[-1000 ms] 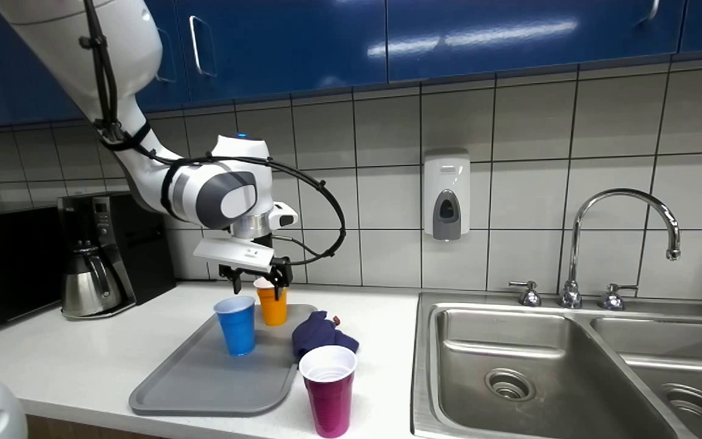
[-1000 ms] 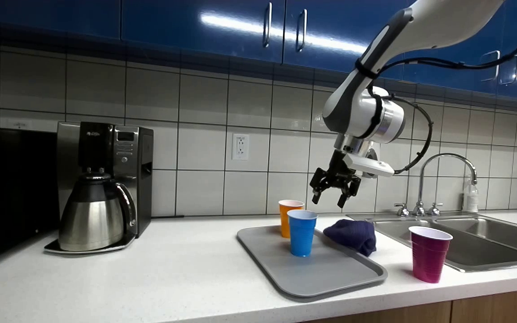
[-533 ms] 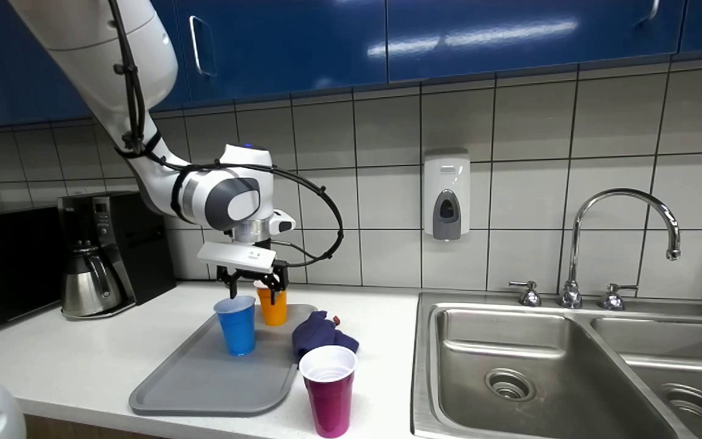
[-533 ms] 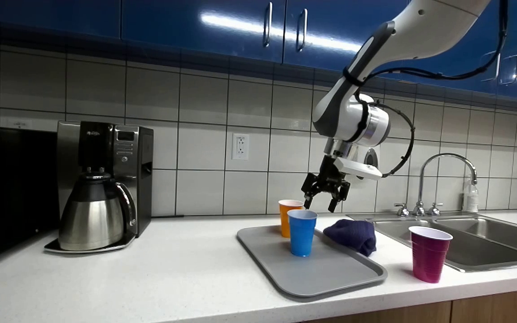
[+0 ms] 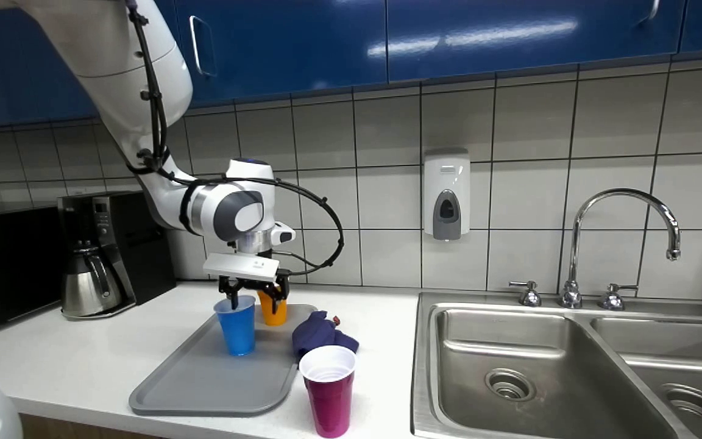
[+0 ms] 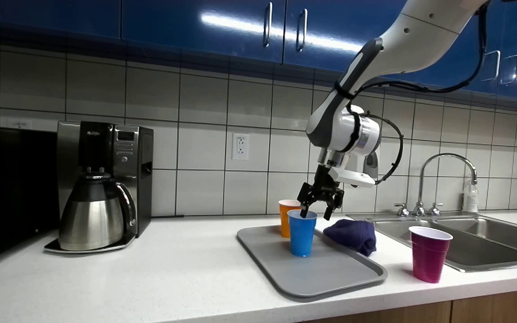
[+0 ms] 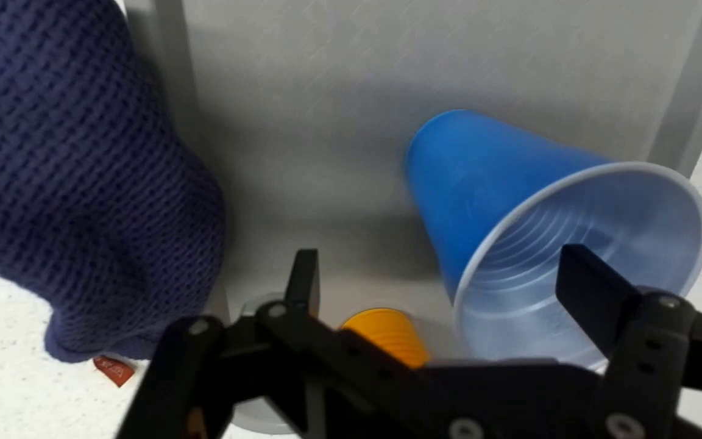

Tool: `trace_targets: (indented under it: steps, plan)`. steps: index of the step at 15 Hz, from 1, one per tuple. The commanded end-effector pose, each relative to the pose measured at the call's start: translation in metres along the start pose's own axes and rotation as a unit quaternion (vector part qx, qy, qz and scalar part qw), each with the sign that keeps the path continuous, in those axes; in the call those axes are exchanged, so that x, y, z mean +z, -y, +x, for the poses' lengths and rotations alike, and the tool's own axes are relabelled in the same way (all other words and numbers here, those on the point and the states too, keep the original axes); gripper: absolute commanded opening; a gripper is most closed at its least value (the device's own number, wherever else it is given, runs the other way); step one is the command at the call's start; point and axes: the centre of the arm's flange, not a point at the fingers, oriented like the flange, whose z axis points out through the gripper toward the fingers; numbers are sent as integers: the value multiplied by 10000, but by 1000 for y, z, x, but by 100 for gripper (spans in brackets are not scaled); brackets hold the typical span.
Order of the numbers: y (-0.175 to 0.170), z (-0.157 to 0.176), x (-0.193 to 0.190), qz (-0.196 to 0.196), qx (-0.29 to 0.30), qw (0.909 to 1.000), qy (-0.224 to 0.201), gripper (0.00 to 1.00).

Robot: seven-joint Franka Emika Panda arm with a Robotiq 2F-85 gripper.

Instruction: Remove the purple, blue and orange cups from the grey tray and put them on the countertop

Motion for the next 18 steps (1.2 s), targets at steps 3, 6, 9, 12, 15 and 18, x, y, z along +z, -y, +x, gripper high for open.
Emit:
trace_targets:
  steps: [3, 6, 9, 12, 15, 18]
  plan:
    - [-5, 12, 5, 44, -137, 9998, 119, 58]
    - [-5, 12, 6, 57, -146, 9998, 123, 35]
    - [-6, 12, 4, 73, -127, 9998, 118, 13]
    - [-6, 12, 0, 50, -140, 9998, 98, 0]
    - [-6, 12, -4, -19, -212, 9997, 78, 1]
    - [-6, 9, -6, -120, -341, 9993, 79, 1]
